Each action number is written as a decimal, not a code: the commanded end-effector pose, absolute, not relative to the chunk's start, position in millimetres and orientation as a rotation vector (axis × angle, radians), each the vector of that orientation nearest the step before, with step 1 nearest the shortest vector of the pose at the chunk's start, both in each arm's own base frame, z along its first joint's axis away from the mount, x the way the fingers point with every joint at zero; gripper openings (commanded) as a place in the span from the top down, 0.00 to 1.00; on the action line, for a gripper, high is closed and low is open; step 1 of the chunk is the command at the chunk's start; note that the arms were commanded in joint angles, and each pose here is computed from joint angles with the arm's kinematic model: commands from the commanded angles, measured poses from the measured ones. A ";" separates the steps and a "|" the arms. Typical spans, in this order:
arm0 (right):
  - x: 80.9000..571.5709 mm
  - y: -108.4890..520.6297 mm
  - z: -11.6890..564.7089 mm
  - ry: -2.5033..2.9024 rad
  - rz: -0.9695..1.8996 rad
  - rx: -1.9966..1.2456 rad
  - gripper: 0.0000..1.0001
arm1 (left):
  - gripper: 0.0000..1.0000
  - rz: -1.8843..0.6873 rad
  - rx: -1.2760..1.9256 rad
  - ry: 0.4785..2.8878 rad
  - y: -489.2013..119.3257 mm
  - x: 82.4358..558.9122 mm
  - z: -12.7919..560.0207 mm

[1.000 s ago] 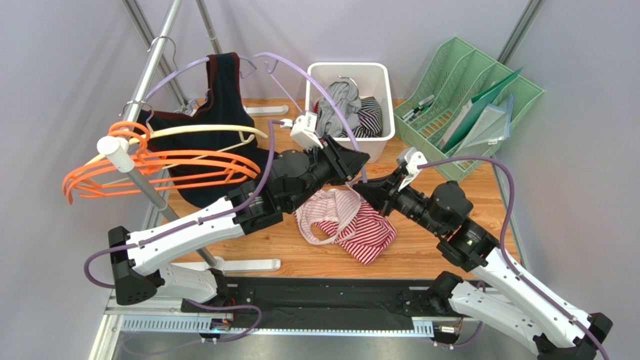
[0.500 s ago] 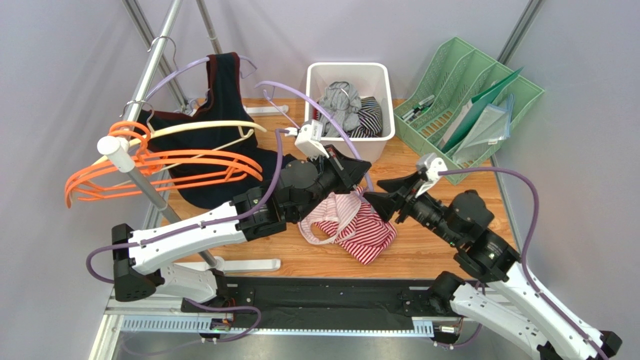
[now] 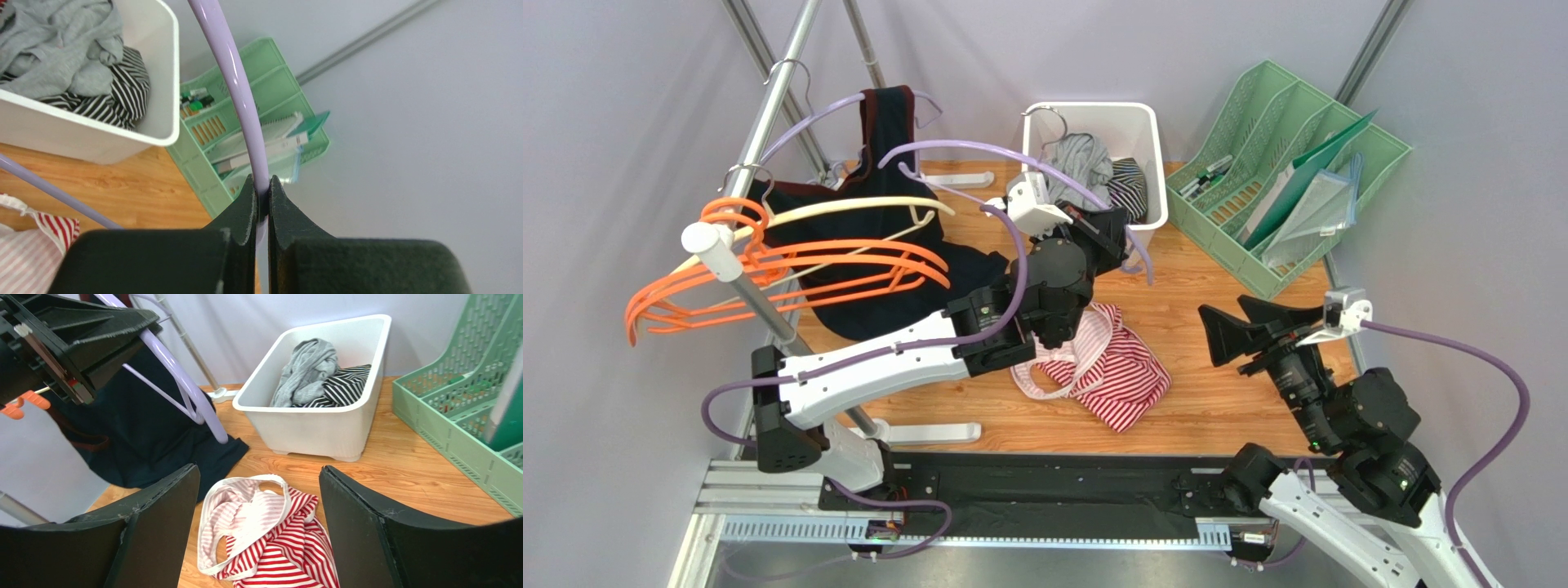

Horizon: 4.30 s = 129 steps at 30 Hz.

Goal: Remove the tank top from the hanger
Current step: Place the hanger at the clothesline, then pick up the tank top from the center of the board.

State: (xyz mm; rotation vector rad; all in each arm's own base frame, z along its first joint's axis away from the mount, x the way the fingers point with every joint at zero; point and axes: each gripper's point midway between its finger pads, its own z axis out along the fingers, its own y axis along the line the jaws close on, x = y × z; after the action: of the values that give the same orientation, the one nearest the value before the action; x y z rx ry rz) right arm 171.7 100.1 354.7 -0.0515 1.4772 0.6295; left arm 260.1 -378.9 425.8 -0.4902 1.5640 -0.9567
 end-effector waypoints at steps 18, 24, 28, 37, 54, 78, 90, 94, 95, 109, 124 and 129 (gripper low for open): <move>184.0 132.2 309.8 1.674 0.631 -0.134 0.10 | 1.00 -0.634 -0.884 1.143 -278.2 315.4 498.5; 185.9 138.2 302.1 1.691 0.643 -0.143 0.09 | 1.00 -0.628 -0.902 1.118 -253.9 328.6 506.8; 187.1 137.4 298.6 1.697 0.632 -0.140 0.09 | 1.00 -0.601 -0.932 1.109 -229.0 334.3 508.4; 189.2 146.6 290.1 1.721 0.658 -0.147 0.08 | 1.00 -0.586 -1.039 1.027 -164.4 344.2 514.3; 197.2 160.0 277.9 1.763 0.668 -0.156 0.08 | 1.00 -0.477 -1.150 0.954 -87.6 341.4 498.6; 206.1 185.0 262.1 1.819 0.722 -0.178 0.08 | 0.12 -0.545 -1.140 1.056 -85.0 333.7 462.0; 209.7 193.3 255.7 1.835 0.743 -0.175 0.08 | 0.01 -0.591 -1.205 1.242 -88.5 313.7 451.2; 210.4 193.9 253.4 1.839 0.739 -0.175 0.08 | 0.01 -0.653 -1.203 1.287 -91.4 303.6 450.6; 210.5 193.7 252.7 1.839 0.739 -0.173 0.08 | 0.01 -0.669 -1.208 1.297 -90.0 298.6 450.1; 220.8 210.1 236.1 1.906 0.743 -0.176 0.07 | 0.01 -0.924 -1.014 1.534 -170.4 299.4 446.4; 253.8 261.4 132.2 2.263 0.623 -0.184 0.00 | 0.01 -1.295 -0.107 1.490 -285.8 262.3 517.8; 250.3 285.3 113.7 2.291 0.615 -0.279 0.00 | 0.01 -1.408 0.275 1.475 -318.0 222.7 521.9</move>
State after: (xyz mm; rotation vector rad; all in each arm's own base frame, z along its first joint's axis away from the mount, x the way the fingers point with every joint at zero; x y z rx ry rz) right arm 236.7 250.7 86.8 -0.2585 2.3957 0.5217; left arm 267.3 -288.0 492.2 -0.1583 1.6057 -1.2674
